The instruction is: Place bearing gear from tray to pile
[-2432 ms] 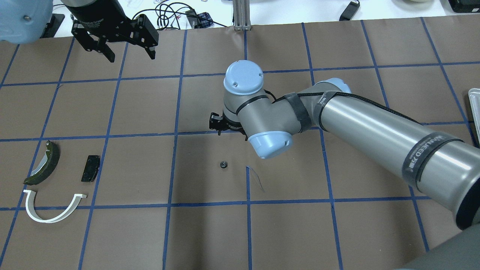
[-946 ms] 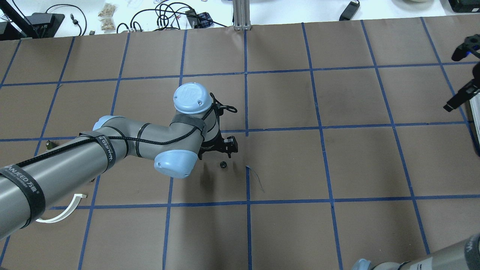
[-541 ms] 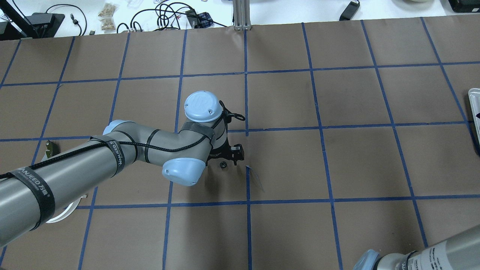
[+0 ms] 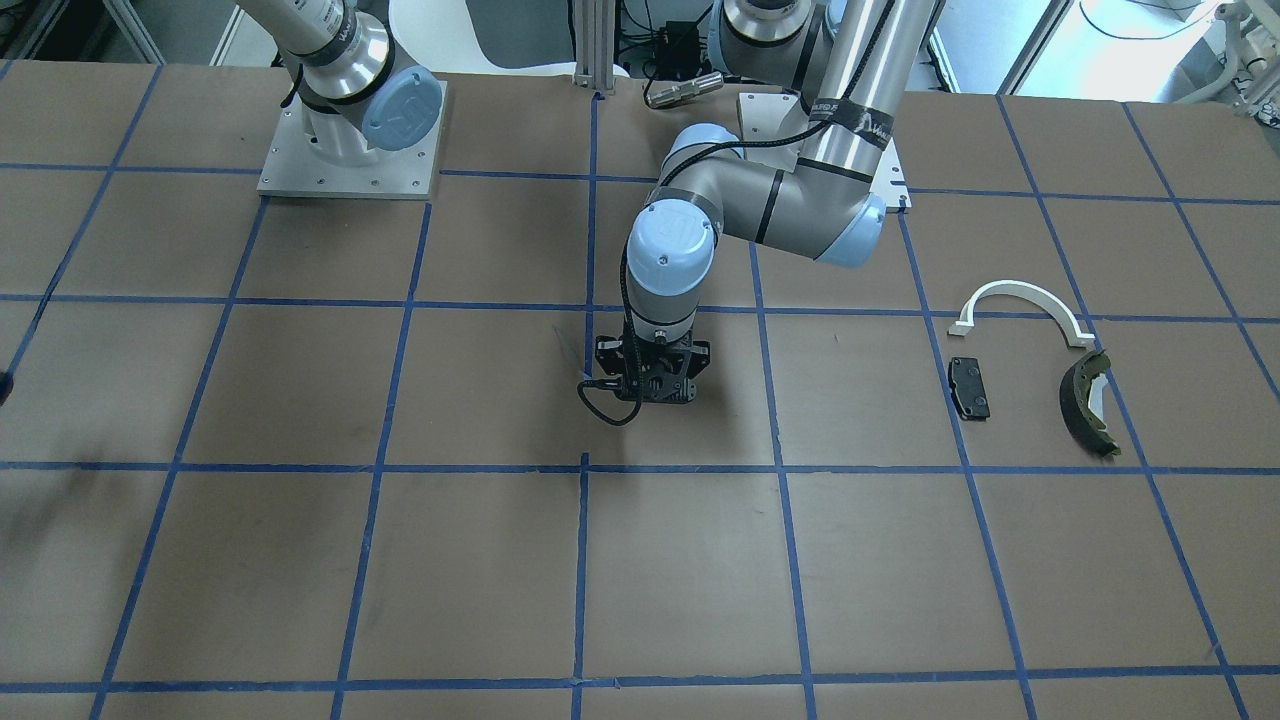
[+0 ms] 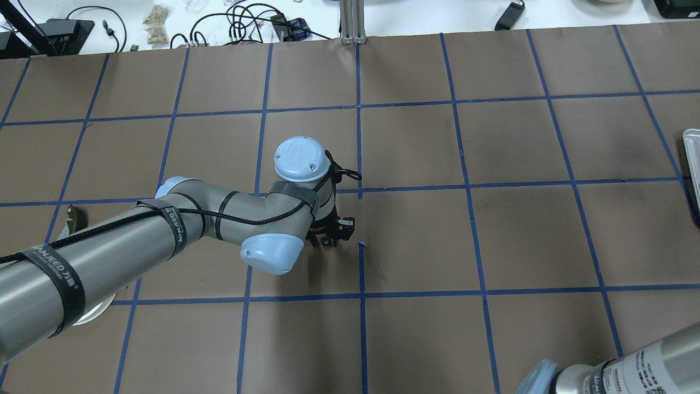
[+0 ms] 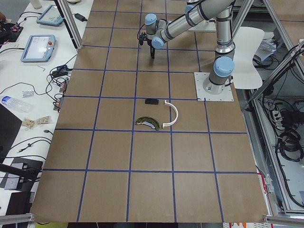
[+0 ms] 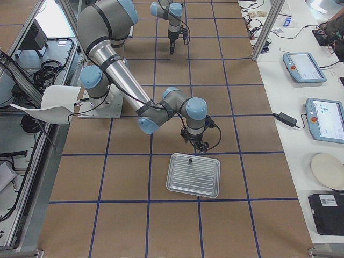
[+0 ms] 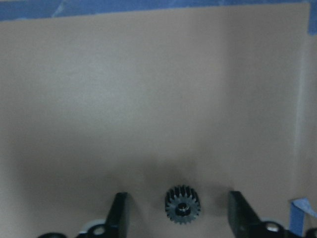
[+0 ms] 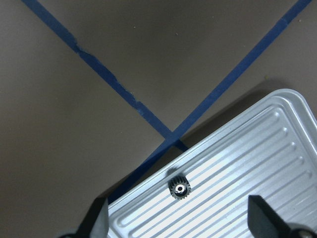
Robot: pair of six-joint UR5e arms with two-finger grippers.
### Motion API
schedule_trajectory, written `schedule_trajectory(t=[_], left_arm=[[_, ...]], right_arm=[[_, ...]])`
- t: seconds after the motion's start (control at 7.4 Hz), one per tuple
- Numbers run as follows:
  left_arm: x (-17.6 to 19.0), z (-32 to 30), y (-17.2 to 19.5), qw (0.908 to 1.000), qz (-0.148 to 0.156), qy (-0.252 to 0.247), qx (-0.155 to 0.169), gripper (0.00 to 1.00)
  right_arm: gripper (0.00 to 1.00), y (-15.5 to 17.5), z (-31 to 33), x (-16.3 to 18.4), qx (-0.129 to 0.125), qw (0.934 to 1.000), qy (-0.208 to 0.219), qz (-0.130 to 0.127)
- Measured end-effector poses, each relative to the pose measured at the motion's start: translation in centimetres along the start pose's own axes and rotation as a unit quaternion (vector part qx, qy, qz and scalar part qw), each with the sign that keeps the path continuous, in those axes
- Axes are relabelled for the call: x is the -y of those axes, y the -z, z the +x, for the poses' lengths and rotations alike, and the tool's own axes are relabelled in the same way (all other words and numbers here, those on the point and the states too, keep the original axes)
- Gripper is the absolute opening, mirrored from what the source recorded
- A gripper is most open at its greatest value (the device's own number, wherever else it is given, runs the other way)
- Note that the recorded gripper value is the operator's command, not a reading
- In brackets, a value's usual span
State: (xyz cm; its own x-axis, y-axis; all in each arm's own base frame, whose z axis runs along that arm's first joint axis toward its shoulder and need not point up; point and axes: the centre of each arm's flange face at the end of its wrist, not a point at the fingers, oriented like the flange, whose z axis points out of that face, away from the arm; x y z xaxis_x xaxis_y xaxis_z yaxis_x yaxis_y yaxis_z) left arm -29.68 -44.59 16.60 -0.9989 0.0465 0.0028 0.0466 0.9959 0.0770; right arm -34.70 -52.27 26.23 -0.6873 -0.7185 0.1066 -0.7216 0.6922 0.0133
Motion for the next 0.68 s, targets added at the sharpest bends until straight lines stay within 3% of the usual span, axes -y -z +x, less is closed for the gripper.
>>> schedule_trajectory(t=[0.68], left_arm=[[1.0, -2.1, 3.2, 0.9997, 0.021, 0.009, -0.004, 0.00]], right_arm=[[1.00, -3.9, 1.1, -2.8, 0.014, 0.9973, 0.072, 0.004]])
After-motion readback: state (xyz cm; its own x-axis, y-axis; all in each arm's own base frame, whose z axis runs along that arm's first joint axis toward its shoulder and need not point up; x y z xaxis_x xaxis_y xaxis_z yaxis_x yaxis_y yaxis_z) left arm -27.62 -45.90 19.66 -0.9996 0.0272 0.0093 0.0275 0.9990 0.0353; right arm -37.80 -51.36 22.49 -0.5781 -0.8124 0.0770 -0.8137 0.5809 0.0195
